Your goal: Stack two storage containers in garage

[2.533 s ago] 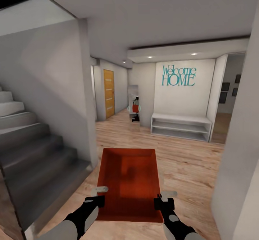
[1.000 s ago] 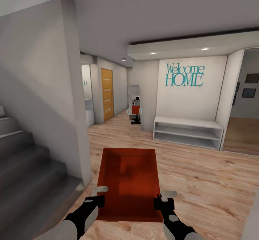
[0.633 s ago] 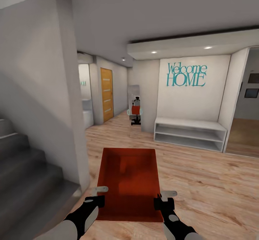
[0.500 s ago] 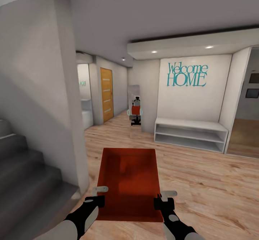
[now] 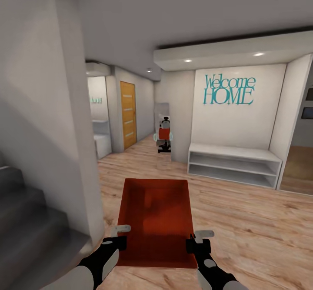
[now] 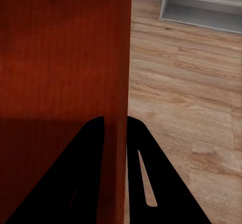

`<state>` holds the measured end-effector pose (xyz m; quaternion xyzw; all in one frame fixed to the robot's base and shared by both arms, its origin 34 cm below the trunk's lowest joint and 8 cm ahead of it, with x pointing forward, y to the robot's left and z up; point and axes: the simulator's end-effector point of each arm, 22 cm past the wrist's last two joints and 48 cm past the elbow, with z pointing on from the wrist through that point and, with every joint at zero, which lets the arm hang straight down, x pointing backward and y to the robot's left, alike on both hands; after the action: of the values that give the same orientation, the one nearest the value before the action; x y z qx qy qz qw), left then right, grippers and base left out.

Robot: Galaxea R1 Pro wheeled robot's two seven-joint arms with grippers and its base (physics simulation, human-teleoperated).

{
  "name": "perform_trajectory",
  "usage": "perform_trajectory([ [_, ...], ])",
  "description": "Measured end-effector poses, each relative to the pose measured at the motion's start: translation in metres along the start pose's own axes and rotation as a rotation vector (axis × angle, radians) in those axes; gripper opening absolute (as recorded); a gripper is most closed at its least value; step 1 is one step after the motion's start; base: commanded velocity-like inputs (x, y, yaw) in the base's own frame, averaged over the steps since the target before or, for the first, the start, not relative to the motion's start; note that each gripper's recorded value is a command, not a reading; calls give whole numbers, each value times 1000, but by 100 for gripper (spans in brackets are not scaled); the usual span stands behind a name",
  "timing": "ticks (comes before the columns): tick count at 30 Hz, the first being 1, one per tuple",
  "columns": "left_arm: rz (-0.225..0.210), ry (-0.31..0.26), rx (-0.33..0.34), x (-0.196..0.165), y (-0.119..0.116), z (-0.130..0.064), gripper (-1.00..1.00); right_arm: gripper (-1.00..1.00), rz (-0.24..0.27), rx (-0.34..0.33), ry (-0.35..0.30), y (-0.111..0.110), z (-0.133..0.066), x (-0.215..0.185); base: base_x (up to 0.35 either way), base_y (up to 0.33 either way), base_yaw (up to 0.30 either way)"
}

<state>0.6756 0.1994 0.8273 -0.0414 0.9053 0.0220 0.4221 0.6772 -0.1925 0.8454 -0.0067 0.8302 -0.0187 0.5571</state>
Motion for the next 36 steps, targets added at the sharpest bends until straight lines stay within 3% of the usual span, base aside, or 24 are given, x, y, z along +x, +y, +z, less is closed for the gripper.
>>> perform_trajectory([
  [36,0,0,0,0,0,0,-100,-100,0,0,0,0,0,0,321,0,0],
])
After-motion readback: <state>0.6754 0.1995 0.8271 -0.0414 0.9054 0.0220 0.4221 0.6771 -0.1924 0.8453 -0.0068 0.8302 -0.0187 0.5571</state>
